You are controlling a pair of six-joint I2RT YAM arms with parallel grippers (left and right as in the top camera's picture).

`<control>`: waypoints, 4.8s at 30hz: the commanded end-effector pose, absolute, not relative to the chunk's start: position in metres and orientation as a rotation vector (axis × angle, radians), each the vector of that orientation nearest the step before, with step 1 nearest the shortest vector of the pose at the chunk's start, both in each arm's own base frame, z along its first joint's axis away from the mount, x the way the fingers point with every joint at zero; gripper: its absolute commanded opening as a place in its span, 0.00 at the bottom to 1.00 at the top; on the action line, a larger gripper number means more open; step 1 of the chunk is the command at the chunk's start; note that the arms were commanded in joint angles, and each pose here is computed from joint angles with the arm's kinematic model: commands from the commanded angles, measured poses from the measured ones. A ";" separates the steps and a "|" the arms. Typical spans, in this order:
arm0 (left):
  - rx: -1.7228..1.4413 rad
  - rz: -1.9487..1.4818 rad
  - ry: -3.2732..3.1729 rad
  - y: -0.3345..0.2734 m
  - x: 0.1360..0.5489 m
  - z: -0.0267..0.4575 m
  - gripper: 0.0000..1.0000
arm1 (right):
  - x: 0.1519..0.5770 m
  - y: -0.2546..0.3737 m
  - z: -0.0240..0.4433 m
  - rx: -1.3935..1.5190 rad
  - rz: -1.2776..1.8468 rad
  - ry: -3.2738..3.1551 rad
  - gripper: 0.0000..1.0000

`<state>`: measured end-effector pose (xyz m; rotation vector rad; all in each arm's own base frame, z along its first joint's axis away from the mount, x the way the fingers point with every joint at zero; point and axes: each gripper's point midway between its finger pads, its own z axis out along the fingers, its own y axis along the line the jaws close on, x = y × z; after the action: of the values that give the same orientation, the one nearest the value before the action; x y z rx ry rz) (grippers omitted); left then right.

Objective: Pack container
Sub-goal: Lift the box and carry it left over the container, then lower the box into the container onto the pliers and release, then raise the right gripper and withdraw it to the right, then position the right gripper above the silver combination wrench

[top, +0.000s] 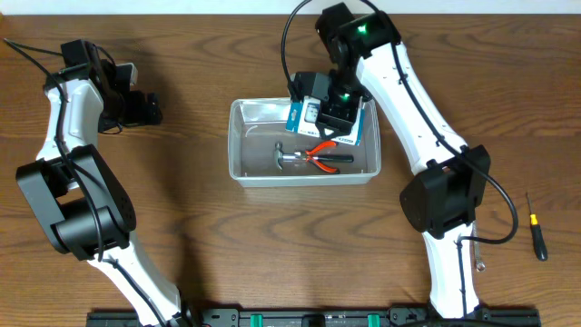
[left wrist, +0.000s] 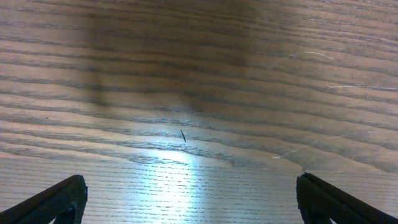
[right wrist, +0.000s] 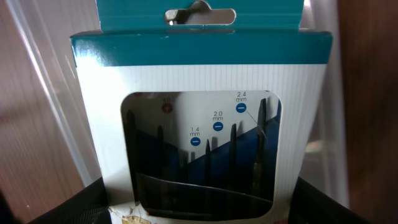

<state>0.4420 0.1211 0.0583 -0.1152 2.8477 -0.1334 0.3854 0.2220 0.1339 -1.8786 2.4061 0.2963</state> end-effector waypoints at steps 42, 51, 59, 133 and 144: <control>-0.110 -0.124 2.858 0.122 0.440 0.055 0.98 | 0.365 0.233 0.060 -1.956 0.391 2.428 0.59; -0.110 -0.124 2.858 0.122 0.440 0.055 0.98 | 0.357 0.229 0.043 -1.963 0.404 2.456 0.67; -0.110 -0.124 2.858 0.122 0.440 0.055 0.98 | 0.366 0.233 0.042 -1.884 0.386 2.477 0.99; -0.110 -0.124 2.858 0.122 0.440 0.055 0.98 | 0.220 0.004 0.283 0.000 -0.276 2.751 0.99; -0.110 -0.124 2.858 0.122 0.440 0.055 0.98 | 0.247 0.000 0.191 -0.028 -0.119 2.847 0.99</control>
<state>0.4420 0.1213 0.0583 -0.1154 2.8477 -0.1317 0.2489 -0.0070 0.2140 0.0378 2.8016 -0.2356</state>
